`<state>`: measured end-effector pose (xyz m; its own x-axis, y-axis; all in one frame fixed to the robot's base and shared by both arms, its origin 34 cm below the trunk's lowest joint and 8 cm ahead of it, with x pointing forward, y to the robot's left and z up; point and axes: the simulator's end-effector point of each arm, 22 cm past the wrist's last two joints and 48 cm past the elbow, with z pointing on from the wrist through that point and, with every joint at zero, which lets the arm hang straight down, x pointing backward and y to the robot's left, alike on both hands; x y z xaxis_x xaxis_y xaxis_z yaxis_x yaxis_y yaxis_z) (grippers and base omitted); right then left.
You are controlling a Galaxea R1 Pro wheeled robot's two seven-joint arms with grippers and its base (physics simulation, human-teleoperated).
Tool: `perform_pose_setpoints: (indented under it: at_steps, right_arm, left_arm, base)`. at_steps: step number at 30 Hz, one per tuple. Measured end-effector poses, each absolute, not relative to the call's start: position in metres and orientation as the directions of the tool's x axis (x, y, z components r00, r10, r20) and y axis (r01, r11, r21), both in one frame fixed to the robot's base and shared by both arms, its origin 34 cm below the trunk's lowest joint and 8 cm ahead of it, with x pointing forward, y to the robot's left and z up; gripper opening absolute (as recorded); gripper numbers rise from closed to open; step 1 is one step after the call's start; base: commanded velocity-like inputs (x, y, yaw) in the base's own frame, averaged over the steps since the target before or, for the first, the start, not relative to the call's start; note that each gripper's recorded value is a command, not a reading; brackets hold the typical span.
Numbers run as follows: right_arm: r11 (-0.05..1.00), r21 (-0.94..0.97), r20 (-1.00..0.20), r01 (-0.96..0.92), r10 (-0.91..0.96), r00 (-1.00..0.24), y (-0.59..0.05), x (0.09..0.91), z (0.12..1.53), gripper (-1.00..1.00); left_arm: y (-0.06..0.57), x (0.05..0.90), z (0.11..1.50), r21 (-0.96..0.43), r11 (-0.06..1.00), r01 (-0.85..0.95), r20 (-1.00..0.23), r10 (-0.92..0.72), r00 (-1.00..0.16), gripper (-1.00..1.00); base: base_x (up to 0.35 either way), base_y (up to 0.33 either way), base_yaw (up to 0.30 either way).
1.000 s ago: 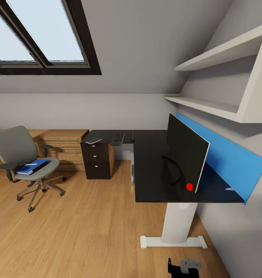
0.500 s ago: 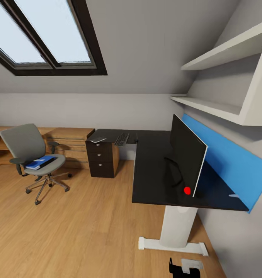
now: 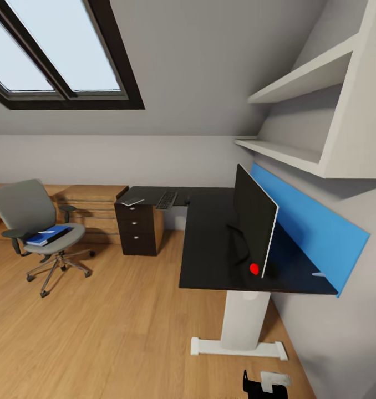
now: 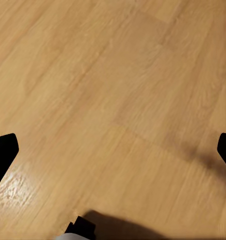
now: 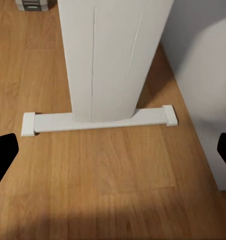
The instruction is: In the bedroom, organize the workspace by keeping the computer under the desk, ensuring the monitor is on the desk, placing the keyboard on the desk next to the monitor, placing the mouse on the desk next to the keyboard, moving the folder from the swivel chair onto the desk next to the mouse, stacking the notebook on top of the folder with the pen on top of the notebook, and positioning the swivel chair next to the desk.
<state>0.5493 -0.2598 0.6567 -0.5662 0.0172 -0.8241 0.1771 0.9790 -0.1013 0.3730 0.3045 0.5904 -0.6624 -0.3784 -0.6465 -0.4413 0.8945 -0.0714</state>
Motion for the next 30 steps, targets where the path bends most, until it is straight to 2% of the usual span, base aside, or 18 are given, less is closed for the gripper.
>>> perform_pose_setpoints:
  at_steps: [4,11,12,15,21,30]
  right_arm:
    - [0.979,-0.101,-0.824,0.176,0.017,-0.566,-0.259,0.549,0.657,1.0]
    - [0.976,-0.115,-0.834,0.183,0.005,-0.552,-0.269,0.556,0.662,1.0]
    - [0.969,-0.129,-0.857,0.21,-0.003,-0.515,-0.287,0.585,0.683,1.0]
    - [0.959,-0.167,-0.844,0.229,-0.019,-0.536,-0.311,0.62,0.707,1.0]
    - [0.916,-0.098,-0.932,0.389,0.052,-0.358,-0.372,0.703,0.847,1.0]
    - [0.907,-0.038,-0.982,0.42,0.043,-0.183,-0.383,0.727,0.955,1.0]
  left_arm:
    - [0.304,0.373,0.59,-0.071,0.894,-0.441,-0.646,-0.379,-0.663,1.0]
    - [0.304,0.373,0.591,-0.071,0.894,-0.441,-0.647,-0.378,-0.662,1.0]
    - [0.305,0.373,0.591,-0.071,0.895,-0.441,-0.647,-0.378,-0.662,1.0]
    - [0.305,0.373,0.591,-0.071,0.894,-0.442,-0.647,-0.378,-0.662,1.0]
    - [0.306,0.373,0.591,-0.07,0.893,-0.444,-0.647,-0.379,-0.661,1.0]
    - [0.306,0.373,0.591,-0.07,0.894,-0.444,-0.647,-0.379,-0.662,1.0]
  base:
    - [-0.005,-0.198,-0.008]
    - [0.0,-0.01,0.0]
    - [0.0,0.0,0.0]
    - [0.0,0.0,0.0]
    - [0.0,0.0,0.0]
    - [0.0,0.0,0.0]
